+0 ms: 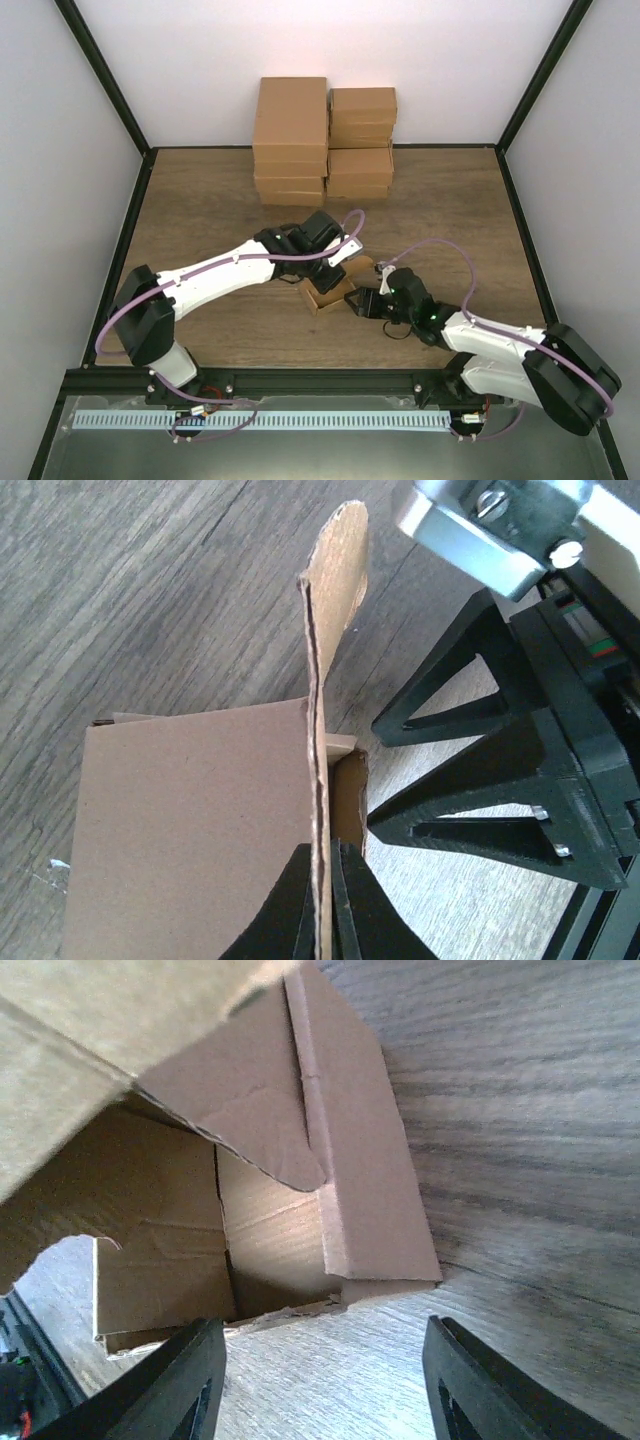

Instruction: Fold the paper box

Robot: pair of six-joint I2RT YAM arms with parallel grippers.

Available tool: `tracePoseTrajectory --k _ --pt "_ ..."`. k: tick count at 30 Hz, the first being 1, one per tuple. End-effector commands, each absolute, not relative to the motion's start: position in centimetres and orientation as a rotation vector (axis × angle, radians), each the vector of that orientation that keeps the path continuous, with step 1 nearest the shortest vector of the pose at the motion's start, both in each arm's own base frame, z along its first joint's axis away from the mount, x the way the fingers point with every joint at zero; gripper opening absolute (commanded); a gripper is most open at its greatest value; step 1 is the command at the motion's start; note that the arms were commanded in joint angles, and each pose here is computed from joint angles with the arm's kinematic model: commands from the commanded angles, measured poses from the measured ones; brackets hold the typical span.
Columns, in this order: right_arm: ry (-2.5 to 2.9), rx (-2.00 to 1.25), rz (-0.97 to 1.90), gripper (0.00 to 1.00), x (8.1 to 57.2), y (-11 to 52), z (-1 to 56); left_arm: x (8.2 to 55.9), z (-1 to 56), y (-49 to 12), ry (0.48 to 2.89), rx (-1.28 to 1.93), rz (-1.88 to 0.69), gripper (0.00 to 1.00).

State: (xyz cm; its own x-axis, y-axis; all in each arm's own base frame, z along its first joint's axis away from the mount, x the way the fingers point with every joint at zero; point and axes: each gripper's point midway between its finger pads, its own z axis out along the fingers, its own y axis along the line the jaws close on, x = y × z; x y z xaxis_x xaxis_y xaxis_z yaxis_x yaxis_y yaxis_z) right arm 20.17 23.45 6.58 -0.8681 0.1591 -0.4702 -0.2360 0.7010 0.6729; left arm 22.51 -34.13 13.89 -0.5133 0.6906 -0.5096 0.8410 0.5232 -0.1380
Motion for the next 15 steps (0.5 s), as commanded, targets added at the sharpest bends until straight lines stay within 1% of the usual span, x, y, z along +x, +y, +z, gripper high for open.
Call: tracePoseTrajectory --k 1,5,10,15 --pt "2.372 -0.055 0.924 0.55 21.0 22.1 7.2 22.3 11.4 -33.3 2.416 1.280 -0.453 0.04" --pt "2.345 -0.045 0.842 0.50 21.7 20.7 7.7 22.4 10.7 -33.0 2.430 1.277 -0.438 0.04" --pt "2.258 -0.053 0.819 0.43 22.9 19.5 9.8 22.1 9.9 -32.9 2.458 1.268 -0.445 0.04" --pt "2.185 -0.129 0.796 0.41 23.3 19.3 11.7 21.7 9.9 -32.2 2.477 1.250 -0.433 0.04"
